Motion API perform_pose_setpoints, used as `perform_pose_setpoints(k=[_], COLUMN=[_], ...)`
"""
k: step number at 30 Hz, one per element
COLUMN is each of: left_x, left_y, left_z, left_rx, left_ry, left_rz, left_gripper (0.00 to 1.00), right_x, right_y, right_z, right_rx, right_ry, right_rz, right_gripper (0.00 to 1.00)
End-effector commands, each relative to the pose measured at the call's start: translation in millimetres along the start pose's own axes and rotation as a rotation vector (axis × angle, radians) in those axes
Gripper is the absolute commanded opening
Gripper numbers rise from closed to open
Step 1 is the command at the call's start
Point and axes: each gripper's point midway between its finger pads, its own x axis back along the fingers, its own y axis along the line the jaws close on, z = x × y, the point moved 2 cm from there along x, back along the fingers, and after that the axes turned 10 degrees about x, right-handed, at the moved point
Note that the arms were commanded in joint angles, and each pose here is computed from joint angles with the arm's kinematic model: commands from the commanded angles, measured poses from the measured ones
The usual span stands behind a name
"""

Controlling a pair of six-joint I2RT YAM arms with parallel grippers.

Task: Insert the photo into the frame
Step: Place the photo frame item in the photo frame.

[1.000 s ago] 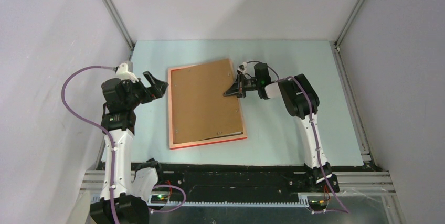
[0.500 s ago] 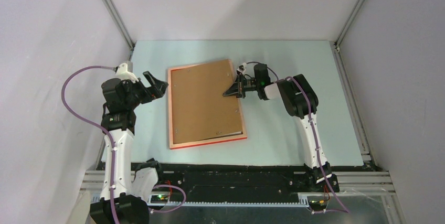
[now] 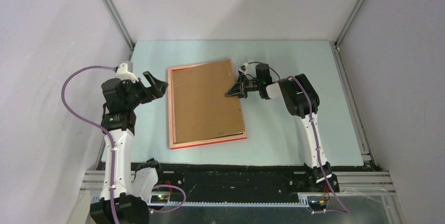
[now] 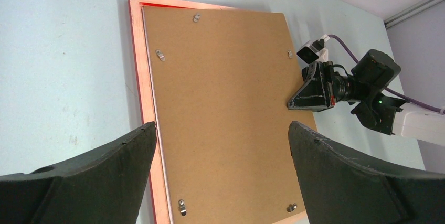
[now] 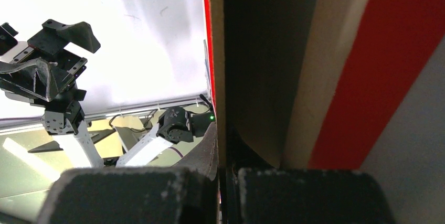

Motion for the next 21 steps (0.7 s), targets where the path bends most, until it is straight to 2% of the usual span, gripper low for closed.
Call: perform_pose_setpoints(k=[1, 21], left_x=[2, 2], left_y=[1, 2], left_z=[-4, -4], left_rx=[-0.030, -0.031], left_ry=[-0.029, -0.030], left_rz=[0.005, 0.001], left_gripper=[1.00, 1.00], right_x=[7, -3], right_y=[25, 50], right_z=[-14, -14], right_rx=[0.069, 0.034], right_ry=[-0.021, -0.026], right_rz=[-0.018, -0.104], right_gripper=[0.00, 0.00])
